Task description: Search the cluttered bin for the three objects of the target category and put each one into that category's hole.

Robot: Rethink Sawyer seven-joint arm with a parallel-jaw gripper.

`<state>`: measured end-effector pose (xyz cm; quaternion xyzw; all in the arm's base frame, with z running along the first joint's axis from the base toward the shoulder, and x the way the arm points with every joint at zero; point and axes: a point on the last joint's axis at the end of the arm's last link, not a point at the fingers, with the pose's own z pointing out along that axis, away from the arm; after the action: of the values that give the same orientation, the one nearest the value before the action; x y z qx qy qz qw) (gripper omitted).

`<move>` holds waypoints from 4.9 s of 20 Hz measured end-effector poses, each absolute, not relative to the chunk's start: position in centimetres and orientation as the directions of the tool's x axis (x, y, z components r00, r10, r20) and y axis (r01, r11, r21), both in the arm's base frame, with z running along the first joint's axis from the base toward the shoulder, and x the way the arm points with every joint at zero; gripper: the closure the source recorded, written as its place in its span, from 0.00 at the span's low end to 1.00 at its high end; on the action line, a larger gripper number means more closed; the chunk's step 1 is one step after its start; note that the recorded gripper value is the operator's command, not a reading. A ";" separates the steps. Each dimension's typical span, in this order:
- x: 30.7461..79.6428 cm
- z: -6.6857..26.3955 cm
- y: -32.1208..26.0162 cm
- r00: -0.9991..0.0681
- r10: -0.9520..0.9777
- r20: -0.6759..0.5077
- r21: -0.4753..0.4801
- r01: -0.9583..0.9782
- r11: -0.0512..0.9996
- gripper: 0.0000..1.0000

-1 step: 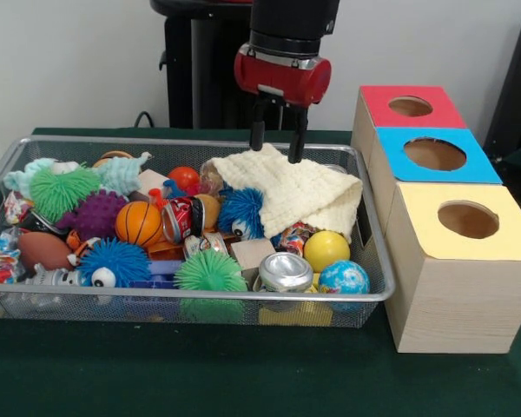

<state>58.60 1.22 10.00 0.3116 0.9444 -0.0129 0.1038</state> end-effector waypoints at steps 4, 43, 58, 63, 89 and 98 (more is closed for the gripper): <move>59.0 9.8 -0.3 -0.784 0.590 -0.193 0.054 0.592 0.804 0.00; 65.7 14.2 -10.4 -0.831 0.527 -0.177 0.085 0.521 0.850 0.00; 60.2 17.0 -25.2 -0.815 0.535 -0.223 0.099 0.527 0.844 0.00; 57.1 17.2 -32.4 -0.814 0.526 -0.247 0.099 0.518 0.849 0.00; 52.3 8.8 -29.2 -0.911 0.250 -0.328 0.054 0.246 0.968 0.00; 50.1 6.2 -30.0 -0.907 0.254 -0.335 0.083 0.241 0.967 0.00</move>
<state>50.14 -30.01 6.23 0.1268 0.9764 0.0198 0.1740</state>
